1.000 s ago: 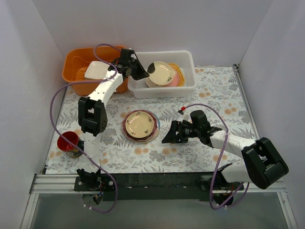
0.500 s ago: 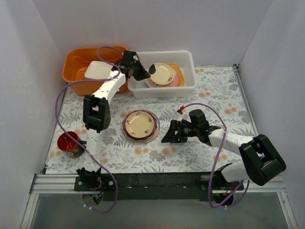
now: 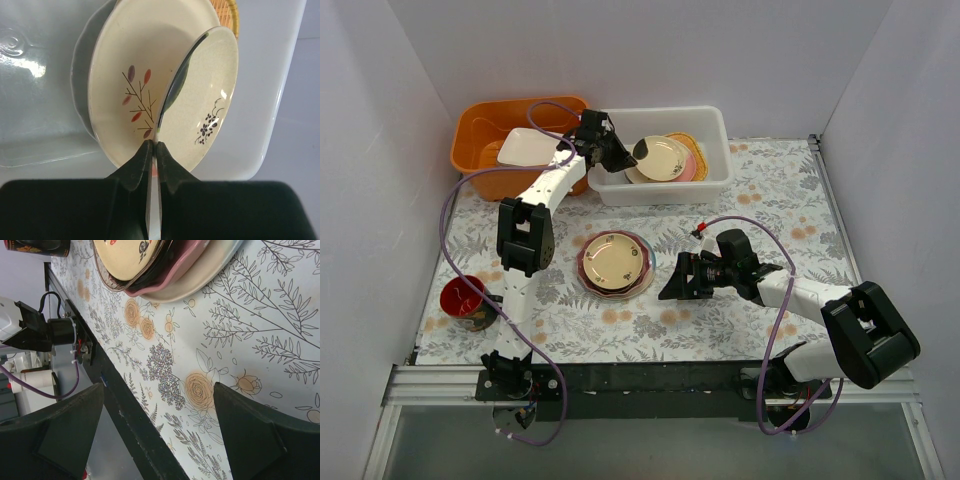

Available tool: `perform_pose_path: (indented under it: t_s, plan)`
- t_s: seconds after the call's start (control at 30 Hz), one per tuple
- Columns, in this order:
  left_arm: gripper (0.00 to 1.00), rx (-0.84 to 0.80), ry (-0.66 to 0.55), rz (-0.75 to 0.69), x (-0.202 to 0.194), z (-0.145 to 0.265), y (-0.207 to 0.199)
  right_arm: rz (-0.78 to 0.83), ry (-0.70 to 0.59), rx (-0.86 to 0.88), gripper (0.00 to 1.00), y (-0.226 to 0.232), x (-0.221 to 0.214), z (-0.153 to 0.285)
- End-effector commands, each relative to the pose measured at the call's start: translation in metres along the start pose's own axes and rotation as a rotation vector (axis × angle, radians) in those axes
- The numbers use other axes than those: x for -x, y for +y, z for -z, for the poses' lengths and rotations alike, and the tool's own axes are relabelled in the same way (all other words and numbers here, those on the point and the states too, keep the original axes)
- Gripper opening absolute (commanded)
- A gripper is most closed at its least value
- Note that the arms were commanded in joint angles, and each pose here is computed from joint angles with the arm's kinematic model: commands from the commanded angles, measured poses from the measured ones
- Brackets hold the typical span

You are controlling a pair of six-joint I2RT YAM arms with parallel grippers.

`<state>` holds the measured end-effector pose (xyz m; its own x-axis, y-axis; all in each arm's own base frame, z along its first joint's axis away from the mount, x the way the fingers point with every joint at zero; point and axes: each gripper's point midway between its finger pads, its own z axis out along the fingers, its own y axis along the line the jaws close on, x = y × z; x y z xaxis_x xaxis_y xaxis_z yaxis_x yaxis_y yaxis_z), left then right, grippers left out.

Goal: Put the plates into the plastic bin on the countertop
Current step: Place the plate in the plastic bin.

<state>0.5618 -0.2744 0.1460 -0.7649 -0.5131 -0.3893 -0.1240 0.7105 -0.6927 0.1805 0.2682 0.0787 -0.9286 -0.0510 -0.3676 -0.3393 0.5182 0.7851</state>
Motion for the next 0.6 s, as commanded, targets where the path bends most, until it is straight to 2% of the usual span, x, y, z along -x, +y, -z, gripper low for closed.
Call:
perform_pose_path:
  t_s: [0.0, 0.13, 0.2, 0.3, 0.33, 0.43, 0.47, 0.53, 0.57]
  plan:
    - [0.0, -0.055, -0.023, -0.02, 0.01, 0.012, -0.018, 0.048, -0.019, 0.033, 0.97, 0.012, 0.012, 0.0]
    - [0.02, -0.052, -0.017, -0.018, 0.009, 0.01, -0.016, 0.051, -0.016, 0.037, 0.97, 0.013, 0.012, 0.0]
    - [0.07, -0.054, -0.019, -0.022, 0.011, 0.011, -0.018, 0.05, -0.015, 0.036, 0.97, 0.013, 0.012, 0.0]
    - [0.2, -0.056, -0.012, -0.028, 0.009, 0.012, -0.019, 0.053, -0.019, 0.037, 0.97, 0.014, 0.013, 0.0]
    - [0.3, -0.054, -0.01, -0.028, 0.009, 0.011, -0.018, 0.054, -0.02, 0.036, 0.97, 0.014, 0.013, 0.0]
    - [0.45, -0.049, -0.003, -0.034, 0.009, 0.012, -0.018, 0.054, -0.019, 0.035, 0.97, 0.014, 0.013, 0.001]
    - [0.59, -0.049, -0.005, -0.036, 0.009, 0.013, -0.018, 0.055, -0.02, 0.035, 0.97, 0.014, 0.013, 0.001]
    - [0.73, -0.051, -0.01, -0.041, 0.01, 0.019, -0.021, 0.057, -0.023, 0.036, 0.97, 0.015, 0.013, 0.001]
    - [0.86, -0.054, -0.013, -0.052, 0.01, 0.021, -0.022, 0.058, -0.024, 0.036, 0.97, 0.015, 0.013, 0.002]
